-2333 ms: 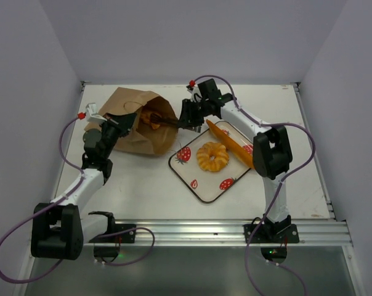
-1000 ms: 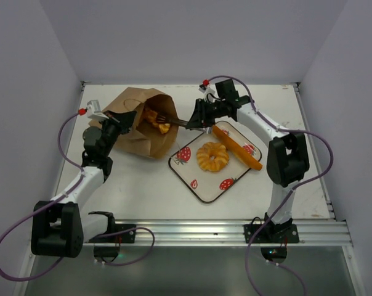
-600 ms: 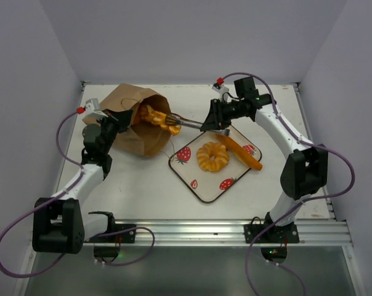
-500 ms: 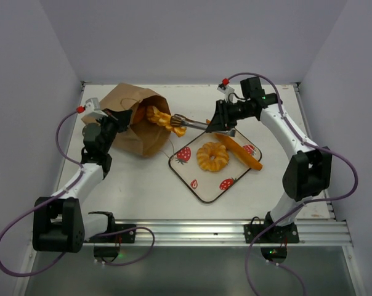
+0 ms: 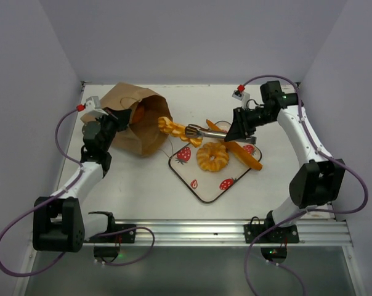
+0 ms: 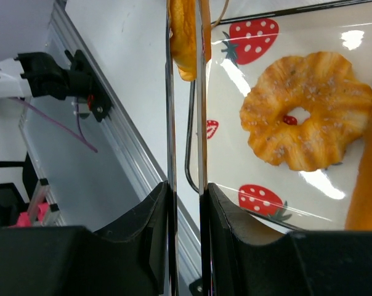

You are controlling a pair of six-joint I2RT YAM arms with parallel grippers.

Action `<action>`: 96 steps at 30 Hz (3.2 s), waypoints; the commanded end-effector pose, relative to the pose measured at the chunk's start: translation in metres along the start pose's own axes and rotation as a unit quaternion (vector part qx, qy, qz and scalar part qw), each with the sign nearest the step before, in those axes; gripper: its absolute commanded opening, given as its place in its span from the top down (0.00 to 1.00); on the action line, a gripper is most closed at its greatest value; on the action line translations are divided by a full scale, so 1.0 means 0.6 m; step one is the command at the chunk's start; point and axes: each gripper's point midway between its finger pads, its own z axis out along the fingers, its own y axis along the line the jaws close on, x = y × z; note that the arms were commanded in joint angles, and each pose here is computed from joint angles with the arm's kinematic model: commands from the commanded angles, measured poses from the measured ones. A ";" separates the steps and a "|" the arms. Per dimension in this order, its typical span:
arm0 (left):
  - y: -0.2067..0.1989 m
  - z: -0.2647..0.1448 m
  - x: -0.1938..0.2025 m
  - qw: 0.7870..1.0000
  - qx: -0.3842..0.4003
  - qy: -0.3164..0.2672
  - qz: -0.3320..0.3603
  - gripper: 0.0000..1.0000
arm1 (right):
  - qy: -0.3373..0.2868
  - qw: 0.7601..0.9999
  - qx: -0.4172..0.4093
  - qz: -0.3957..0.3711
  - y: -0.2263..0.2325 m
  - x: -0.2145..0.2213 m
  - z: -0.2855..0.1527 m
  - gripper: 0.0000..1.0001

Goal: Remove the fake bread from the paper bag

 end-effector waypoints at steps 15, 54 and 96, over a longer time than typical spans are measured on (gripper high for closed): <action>-0.030 -0.028 -0.057 0.997 0.016 -0.030 0.064 1.00 | 0.065 0.988 -0.015 -0.143 0.048 0.166 -0.101 1.00; -0.045 -0.058 -0.047 0.996 0.037 -0.019 0.079 1.00 | 0.212 0.969 0.044 -0.118 -0.013 0.324 -0.104 0.71; -0.078 -0.068 -0.045 0.994 0.076 0.001 0.076 1.00 | 0.102 0.974 -0.011 -0.204 0.073 0.099 0.026 0.58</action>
